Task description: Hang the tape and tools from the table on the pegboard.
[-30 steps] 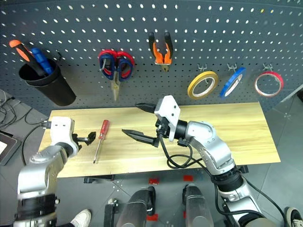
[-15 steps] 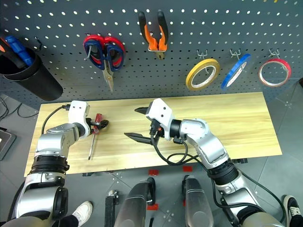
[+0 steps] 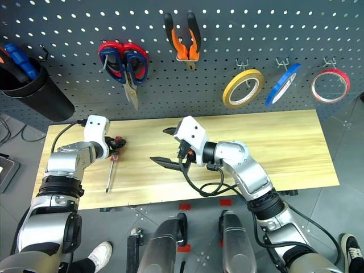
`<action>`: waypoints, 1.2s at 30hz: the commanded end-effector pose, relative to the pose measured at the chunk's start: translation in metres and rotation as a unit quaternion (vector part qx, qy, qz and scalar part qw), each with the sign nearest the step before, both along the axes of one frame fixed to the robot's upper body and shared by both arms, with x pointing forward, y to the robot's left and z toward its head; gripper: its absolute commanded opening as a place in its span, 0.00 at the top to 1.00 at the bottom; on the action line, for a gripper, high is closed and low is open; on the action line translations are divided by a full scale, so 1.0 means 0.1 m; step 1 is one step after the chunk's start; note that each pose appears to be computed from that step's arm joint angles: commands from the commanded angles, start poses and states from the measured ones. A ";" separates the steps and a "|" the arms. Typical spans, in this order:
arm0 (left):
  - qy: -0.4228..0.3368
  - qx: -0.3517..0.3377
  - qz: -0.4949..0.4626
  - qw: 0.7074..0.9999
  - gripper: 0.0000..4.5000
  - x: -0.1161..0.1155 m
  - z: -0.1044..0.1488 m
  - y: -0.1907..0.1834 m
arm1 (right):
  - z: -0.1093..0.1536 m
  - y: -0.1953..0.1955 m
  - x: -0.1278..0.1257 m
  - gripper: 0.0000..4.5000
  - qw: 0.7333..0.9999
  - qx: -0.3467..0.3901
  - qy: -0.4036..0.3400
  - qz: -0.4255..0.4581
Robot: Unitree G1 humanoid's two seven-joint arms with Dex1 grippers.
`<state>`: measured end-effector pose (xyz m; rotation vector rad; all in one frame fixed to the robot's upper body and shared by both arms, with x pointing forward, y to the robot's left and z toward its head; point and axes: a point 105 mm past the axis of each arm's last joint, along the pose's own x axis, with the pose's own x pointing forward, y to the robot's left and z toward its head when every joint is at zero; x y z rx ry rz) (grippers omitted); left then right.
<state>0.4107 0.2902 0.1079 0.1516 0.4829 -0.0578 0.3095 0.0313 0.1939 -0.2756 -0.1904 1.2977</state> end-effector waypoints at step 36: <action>-0.428 0.294 -0.004 0.855 0.80 -1.20 1.91 -0.99 | 0.85 -0.40 -0.16 0.00 0.967 0.253 -0.018 0.008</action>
